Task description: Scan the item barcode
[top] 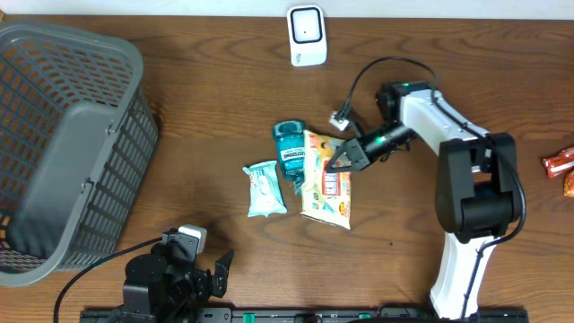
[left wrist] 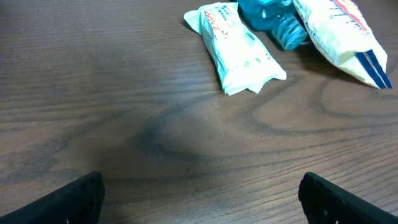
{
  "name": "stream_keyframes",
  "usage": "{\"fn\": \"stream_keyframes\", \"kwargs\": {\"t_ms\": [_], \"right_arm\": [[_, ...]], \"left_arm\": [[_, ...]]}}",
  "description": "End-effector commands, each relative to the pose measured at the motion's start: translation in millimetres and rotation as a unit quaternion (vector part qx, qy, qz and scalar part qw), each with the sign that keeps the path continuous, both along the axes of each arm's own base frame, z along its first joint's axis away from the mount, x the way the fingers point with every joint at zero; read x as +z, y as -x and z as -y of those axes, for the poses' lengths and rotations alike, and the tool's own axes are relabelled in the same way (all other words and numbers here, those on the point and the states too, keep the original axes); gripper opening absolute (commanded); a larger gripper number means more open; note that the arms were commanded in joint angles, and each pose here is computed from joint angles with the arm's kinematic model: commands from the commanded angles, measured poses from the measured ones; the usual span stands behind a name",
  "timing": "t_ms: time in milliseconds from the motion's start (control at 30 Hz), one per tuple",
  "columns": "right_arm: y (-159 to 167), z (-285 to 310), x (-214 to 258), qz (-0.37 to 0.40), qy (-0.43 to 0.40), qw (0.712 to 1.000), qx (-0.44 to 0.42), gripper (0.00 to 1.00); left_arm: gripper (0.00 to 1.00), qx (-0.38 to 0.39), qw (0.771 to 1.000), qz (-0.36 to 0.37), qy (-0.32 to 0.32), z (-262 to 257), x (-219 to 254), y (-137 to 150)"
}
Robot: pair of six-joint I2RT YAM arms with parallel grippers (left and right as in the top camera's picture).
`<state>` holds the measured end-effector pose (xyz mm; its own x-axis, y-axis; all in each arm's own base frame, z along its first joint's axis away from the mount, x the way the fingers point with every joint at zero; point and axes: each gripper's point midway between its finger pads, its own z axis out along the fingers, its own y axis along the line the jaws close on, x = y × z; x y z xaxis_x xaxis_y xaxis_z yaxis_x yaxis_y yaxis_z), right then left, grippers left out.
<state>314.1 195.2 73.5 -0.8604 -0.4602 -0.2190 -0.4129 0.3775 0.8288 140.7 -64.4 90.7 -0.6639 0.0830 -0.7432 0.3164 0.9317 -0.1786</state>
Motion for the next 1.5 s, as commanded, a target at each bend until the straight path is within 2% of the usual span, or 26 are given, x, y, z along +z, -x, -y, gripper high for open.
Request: {"fn": "stream_keyframes", "kwargs": {"t_ms": [0,100,167,233,300,333,400,433,500,533,567,633,667,733,833,1033,1233,1333,1467], "right_arm": [[-14.5,19.8,16.2,0.011,-0.002,0.999,-0.038,0.01],[-14.8,27.0,19.2,-0.005,0.001,0.999,-0.054,0.03],[-11.9,25.0,21.7,-0.019,0.007,0.998,-0.058,0.07],[-9.5,21.1,25.3,-0.026,0.013,0.998,-0.059,0.15],[-4.6,17.3,30.2,-0.029,0.042,0.997,-0.058,0.32],[-3.5,17.4,30.0,-0.030,0.066,0.996,-0.060,0.36],[-1.9,20.5,25.2,-0.038,0.148,0.985,-0.084,0.41],[-3.7,29.2,17.6,-0.031,0.242,0.963,-0.116,0.42],[-7.2,45.0,11.1,-0.020,0.357,0.917,-0.178,0.49],[-8.1,53.1,11.9,-0.008,0.427,0.874,-0.232,0.67],[-7.4,51.2,13.9,0.003,0.451,0.856,-0.254,0.77],[-5.0,27.9,15.0,0.023,0.451,0.853,-0.260,0.97],[-4.0,21.6,14.1,0.023,0.450,0.853,-0.262,0.99],[-2.9,10.1,9.1,0.030,0.462,0.841,-0.279,0.99],[-2.1,5.4,-5.1,0.047,0.509,0.794,-0.330,0.99],[8.4,-14.9,-27.9,0.030,0.522,0.778,-0.348,0.98],[8.3,-4.1,-38.2,0.041,0.557,0.737,-0.381,0.96],[11.2,1.3,-48.8,0.039,0.575,0.728,-0.372,0.86],[18.7,7.3,-66.2,0.027,0.601,0.716,-0.355,0.82]], "left_arm": [[0.99,-0.002,1.000,-0.004,0.002,0.6,-1.0,2.2],[0.99,-0.002,1.000,-0.004,0.002,0.6,-1.1,2.2],[0.99,-0.001,1.000,-0.004,0.002,0.5,-1.1,2.2],[0.99,-0.001,1.000,-0.004,0.002,0.5,-1.1,2.2],[0.99,-0.001,1.000,-0.004,0.002,0.5,-1.1,2.2],[0.99,-0.002,1.000,-0.004,0.002,0.6,-1.1,2.2],[0.99,-0.002,1.000,-0.004,0.002,0.6,-1.1,2.2],[0.99,-0.001,1.000,-0.004,0.002,0.5,-1.1,2.2],[0.99,-0.002,1.000,-0.004,0.002,0.6,-1.1,2.2],[0.99,-0.002,1.000,-0.004,0.002,0.6,-1.1,2.2],[0.99,-0.002,1.000,-0.004,0.001,0.5,-1.1,2.2],[0.99,-0.001,1.000,-0.004,0.002,0.5,-1.1,2.2],[0.99,-0.002,1.000,-0.004,0.002,0.6,-1.1,2.2],[0.99,-0.001,1.000,-0.004,0.002,0.5,-1.1,2.2],[0.99,-0.002,1.000,-0.004,0.002,0.6,-1.1,2.2],[0.99,-0.001,1.000,-0.004,0.002,0.5,-1.1,2.2],[0.99,-0.002,1.000,-0.004,0.002,0.6,-1.1,2.2],[0.99,-0.001,1.000,-0.004,0.002,0.5,-1.1,2.2],[0.99,-0.001,1.000,-0.004,0.002,0.5,-1.1,2.2]]}}
